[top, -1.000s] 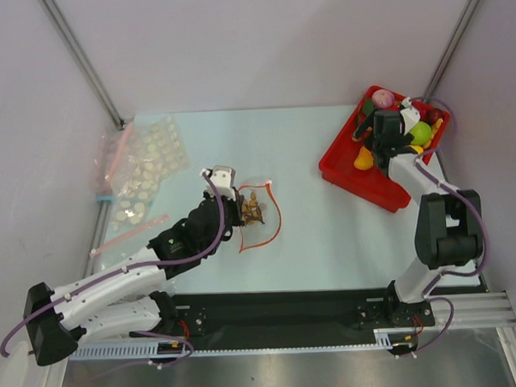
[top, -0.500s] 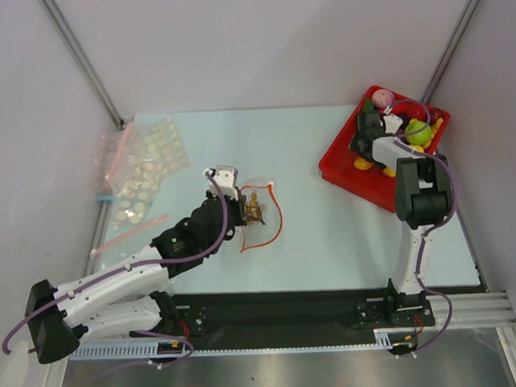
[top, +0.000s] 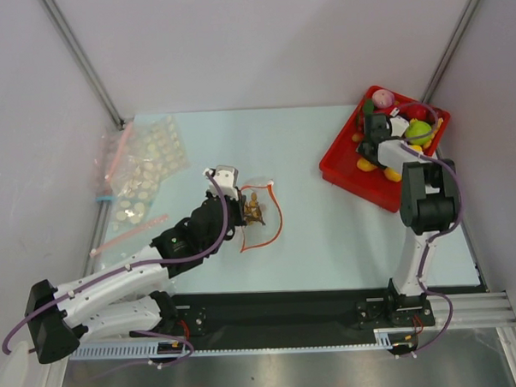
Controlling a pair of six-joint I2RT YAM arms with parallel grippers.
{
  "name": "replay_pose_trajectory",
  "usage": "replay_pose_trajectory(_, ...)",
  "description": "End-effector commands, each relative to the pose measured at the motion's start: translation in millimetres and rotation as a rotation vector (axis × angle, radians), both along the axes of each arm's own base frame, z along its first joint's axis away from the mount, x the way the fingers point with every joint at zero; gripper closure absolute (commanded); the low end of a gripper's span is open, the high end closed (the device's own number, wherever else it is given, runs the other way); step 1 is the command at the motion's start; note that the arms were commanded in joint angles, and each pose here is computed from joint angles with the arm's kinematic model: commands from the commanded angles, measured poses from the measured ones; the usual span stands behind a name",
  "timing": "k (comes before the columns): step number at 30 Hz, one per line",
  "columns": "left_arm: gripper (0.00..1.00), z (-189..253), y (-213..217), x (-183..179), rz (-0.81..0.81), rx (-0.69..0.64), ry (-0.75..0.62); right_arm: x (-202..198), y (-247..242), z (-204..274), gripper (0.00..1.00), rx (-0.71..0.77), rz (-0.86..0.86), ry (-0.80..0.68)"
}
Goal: Place the food in the zip-top bag and seal the zipper
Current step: Pick up the fake fruit from the bin, then place the fake fruit in the zipper food storage bag.
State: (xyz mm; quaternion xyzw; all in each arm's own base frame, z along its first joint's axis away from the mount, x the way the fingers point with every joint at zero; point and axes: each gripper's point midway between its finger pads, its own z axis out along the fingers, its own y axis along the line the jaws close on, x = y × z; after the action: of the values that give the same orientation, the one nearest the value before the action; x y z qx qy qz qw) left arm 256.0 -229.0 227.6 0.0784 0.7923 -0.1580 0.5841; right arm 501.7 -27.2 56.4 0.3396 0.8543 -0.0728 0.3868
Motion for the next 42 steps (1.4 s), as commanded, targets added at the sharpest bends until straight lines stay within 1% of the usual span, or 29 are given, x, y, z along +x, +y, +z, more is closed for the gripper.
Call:
replay_pose_trajectory(1, 1.0, 13.5, -1.9, 4.2, 0.003, -0.022, -0.029, 7.6, 26.7, 84.9, 0.56, 0.032, 0.084, -0.207)
replay_pose_trajectory(5, 1.0, 12.2, -4.3, 4.3, -0.003, -0.017, -0.02, -5.3, 59.9, 123.1, 0.57, 0.044, 0.205, -0.274)
replay_pose_trajectory(9, 1.0, 13.3, -5.3, 3.4, -0.013, -0.02, -0.02, -27.7, 107.4, 152.7, 0.58, 0.077, 0.37, -0.312)
replay_pose_trajectory(10, 1.0, 13.2, -5.7, 3.1, -0.016, -0.018, -0.02, -36.7, 129.5, 160.5, 0.59, 0.089, 0.43, -0.327)
replay_pose_trajectory(11, 1.0, 13.8, -6.1, 3.0, -0.02, -0.017, -0.021, -43.4, 141.8, 167.8, 0.59, 0.097, 0.476, -0.346)
replay_pose_trajectory(14, 1.0, 12.7, -6.4, 3.3, -0.026, -0.005, -0.022, -89.1, 197.3, 200.7, 0.6, 0.163, 0.66, -0.423)
replay_pose_trajectory(15, 1.0, 12.5, -6.7, 3.4, -0.026, 0.001, -0.024, -99.5, 207.9, 206.3, 0.6, 0.167, 0.697, -0.441)
replay_pose_trajectory(16, 1.0, 11.6, -6.8, 4.4, -0.023, 0.005, -0.022, -118.2, 233.2, 209.7, 0.6, 0.181, 0.768, -0.45)
replay_pose_trajectory(19, 1.0, 10.2, -5.9, 5.8, -0.013, 0.02, -0.017, -158.0, 255.7, 221.4, 0.6, 0.207, 0.878, -0.524)
replay_pose_trajectory(20, 1.0, 10.6, -5.2, 6.4, -0.007, 0.018, -0.019, -175.2, 271.1, 220.7, 0.6, 0.242, 0.956, -0.54)
replay_pose_trajectory(21, 1.0, 10.8, -4.6, 6.7, -0.002, 0.016, -0.019, -181.5, 279.1, 230.3, 0.59, 0.268, 0.995, -0.604)
replay_pose_trajectory(22, 1.0, 10.3, -3.3, 7.2, 0.006, 0.017, -0.02, -194.5, 277.4, 222.9, 0.59, 0.28, 1.028, -0.619)
replay_pose_trajectory(23, 1.0, 11.4, -1.9, 7.7, 0.012, 0.017, -0.023, -208.7, 288.1, 223.7, 0.59, 0.318, 1.115, -0.639)
replay_pose_trajectory(24, 1.0, 11.3, -1.1, 7.8, 0.016, 0.021, -0.024, -213.1, 290.9, 233.3, 0.59, 0.329, 1.138, -0.697)
replay_pose_trajectory(25, 1.0, 11.1, 1.2, 8.4, 0.027, 0.024, -0.027, -220.2, 289.1, 226.7, 0.59, 0.33, 1.153, -0.7)
replay_pose_trajectory(26, 1.0, 11.6, 2.0, 8.6, 0.029, 0.026, -0.029, -225.5, 292.2, 231.8, 0.6, 0.338, 1.176, -0.734)
replay_pose_trajectory(30, 1.0, 12.9, 10.5, 9.9, 0.064, 0.035, -0.043, -244.3, 303.6, 232.2, 0.64, 0.372, 1.269, -0.77)
replay_pose_trajectory(33, 1.0, 13.6, 15.4, 11.3, 0.089, 0.038, -0.053, -256.8, 316.8, 234.6, 0.66, 0.411, 1.35, -0.776)
replay_pose_trajectory(35, 1.0, 15.0, 17.9, 11.9, 0.102, 0.033, -0.059, -264.4, 328.1, 231.2, 0.66, 0.428, 1.396, -0.752)
replay_pose_trajectory(42, 1.0, 17.3, 24.8, 12.9, 0.149, 0.004, -0.064, -274.3, 352.8, 208.1, 0.65, 0.459, 1.458, -0.686)
